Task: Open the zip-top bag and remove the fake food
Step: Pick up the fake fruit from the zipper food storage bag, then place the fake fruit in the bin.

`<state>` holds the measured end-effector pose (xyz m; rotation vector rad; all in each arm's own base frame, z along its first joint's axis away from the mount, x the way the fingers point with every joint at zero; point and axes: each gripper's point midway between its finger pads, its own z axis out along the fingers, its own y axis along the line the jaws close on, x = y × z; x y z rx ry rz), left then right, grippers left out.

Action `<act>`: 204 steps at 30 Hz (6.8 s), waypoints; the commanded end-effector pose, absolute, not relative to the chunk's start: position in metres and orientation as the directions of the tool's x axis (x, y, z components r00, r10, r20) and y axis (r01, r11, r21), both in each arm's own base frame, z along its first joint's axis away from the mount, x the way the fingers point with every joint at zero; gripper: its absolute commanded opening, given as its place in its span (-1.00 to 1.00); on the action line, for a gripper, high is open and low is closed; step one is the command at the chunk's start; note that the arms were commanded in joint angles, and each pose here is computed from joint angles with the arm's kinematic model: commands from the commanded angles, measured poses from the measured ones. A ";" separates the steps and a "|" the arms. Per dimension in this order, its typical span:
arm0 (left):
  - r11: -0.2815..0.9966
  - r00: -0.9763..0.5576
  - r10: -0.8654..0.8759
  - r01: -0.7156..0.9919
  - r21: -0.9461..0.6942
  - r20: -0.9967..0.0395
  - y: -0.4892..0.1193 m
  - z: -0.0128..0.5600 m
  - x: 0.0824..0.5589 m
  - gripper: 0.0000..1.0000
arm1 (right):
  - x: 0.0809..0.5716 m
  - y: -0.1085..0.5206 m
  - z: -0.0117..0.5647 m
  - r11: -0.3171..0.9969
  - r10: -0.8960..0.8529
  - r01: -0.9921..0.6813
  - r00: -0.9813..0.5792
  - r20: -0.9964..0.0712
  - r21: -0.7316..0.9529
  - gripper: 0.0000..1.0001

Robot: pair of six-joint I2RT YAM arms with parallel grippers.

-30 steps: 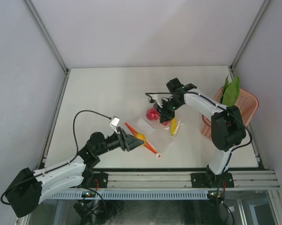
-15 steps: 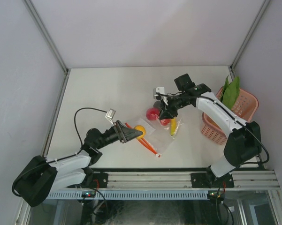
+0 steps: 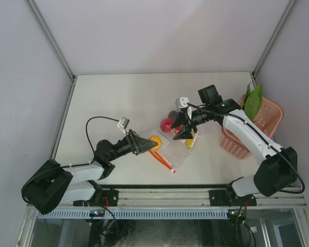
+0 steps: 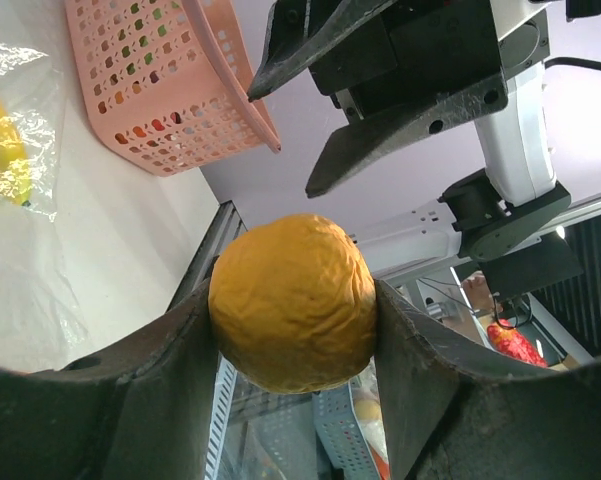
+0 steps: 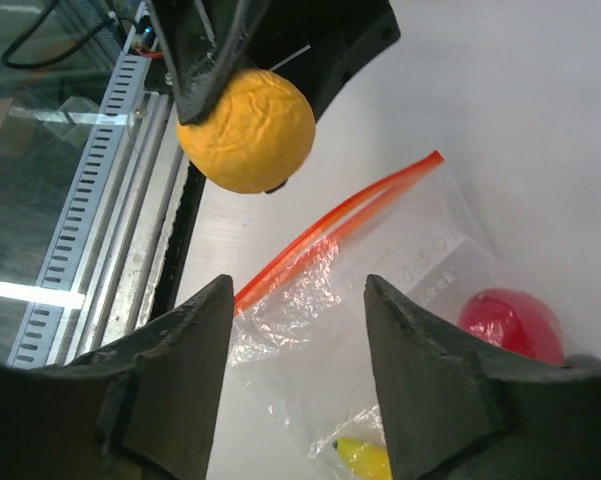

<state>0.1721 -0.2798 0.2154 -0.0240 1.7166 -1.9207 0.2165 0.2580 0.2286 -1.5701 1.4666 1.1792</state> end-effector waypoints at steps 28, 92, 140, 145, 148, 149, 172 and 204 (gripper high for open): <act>-0.129 -0.867 -0.345 0.424 -0.897 -0.360 -0.311 0.240 0.168 -0.91 | 0.186 0.276 0.251 -0.225 -0.125 -0.965 0.168 -0.978 -0.137 0.71; 0.043 -0.774 -0.410 0.512 -0.858 -0.483 -0.294 0.221 0.160 1.00 | 0.188 0.262 0.244 -0.269 -0.176 -0.958 0.147 -0.973 -0.096 -0.80; 0.570 -0.422 -0.650 0.280 -0.772 -0.633 -0.207 0.458 0.236 1.00 | 0.316 -0.050 0.233 0.868 -0.452 -0.373 -0.322 -0.832 -0.327 -0.40; 0.567 -0.428 -0.635 0.306 -0.764 -0.643 -0.212 0.464 0.236 1.00 | 0.320 -0.062 0.221 0.888 -0.430 -0.339 -0.379 -0.819 -0.309 0.47; 0.571 -0.421 -0.624 0.331 -0.751 -0.659 -0.213 0.468 0.236 1.00 | 0.321 -0.064 0.216 0.894 -0.420 -0.336 -0.396 -0.817 -0.297 0.60; 0.572 -0.416 -0.622 0.336 -0.748 -0.663 -0.213 0.469 0.235 1.00 | 0.321 -0.065 0.215 0.895 -0.419 -0.334 -0.400 -0.815 -0.296 0.61; 0.447 -0.457 -0.675 0.371 -0.814 -0.579 -0.208 0.468 0.263 1.00 | 0.321 -0.053 0.213 0.893 -0.389 -0.377 -0.369 -0.844 -0.246 0.61; 0.575 -0.215 -0.514 0.632 -0.520 -0.831 -0.205 0.332 0.215 0.95 | 0.300 0.053 0.277 0.709 -0.280 -0.680 -0.029 -0.960 -0.186 0.98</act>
